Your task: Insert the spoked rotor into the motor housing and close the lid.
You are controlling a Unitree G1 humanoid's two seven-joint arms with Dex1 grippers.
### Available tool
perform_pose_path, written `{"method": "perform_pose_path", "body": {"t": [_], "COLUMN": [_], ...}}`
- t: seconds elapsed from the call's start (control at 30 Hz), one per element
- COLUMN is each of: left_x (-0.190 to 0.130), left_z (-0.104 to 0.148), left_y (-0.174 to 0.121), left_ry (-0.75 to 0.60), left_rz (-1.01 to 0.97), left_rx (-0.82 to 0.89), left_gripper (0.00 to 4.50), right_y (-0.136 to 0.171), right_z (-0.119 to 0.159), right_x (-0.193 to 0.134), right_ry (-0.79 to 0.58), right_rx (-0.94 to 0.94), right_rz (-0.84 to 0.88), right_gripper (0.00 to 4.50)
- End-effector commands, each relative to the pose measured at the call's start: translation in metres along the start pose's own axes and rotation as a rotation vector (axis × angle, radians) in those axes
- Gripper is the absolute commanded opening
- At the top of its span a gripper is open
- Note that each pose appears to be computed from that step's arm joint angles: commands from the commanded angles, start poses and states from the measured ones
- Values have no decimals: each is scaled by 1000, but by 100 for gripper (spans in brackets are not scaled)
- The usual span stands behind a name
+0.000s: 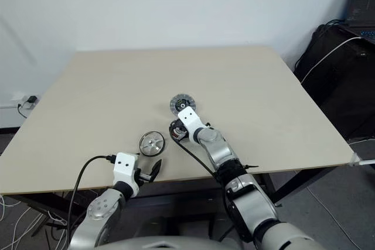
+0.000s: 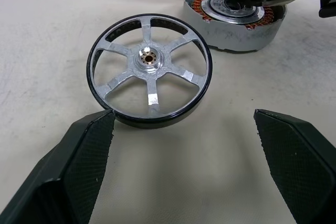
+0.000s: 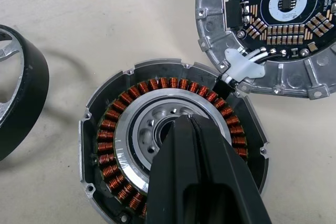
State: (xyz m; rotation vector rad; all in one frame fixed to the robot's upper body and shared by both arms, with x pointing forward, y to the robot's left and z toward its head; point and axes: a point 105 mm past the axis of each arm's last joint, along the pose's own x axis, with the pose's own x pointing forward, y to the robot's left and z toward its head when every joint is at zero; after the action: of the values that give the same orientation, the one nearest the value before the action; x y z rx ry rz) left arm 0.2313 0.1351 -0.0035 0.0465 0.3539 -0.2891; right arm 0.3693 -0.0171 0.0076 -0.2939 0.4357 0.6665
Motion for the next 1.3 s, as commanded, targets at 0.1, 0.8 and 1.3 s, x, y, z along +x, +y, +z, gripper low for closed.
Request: {"method": "perform_pose_path", "body": {"t": [0.1,0.8,1.3], "left_x": [-1,-2,-3], "left_z": [18,15,14], "left_y": [-2,-3,-2], "left_ry": [-68,-58,-55], "left_rz": [-7,-13,-3], "left_rx": [7,5,-1], "left_gripper": [450,450,450], "right_y": [-2,6,19], "right_z": [17,15,19], "right_x": [2,1,0], "right_ry": [-46,-51,-86], "right_rx": [-15,-22,-35], "right_rz": [-3,28,102], "right_gripper": [3,3,3]}}
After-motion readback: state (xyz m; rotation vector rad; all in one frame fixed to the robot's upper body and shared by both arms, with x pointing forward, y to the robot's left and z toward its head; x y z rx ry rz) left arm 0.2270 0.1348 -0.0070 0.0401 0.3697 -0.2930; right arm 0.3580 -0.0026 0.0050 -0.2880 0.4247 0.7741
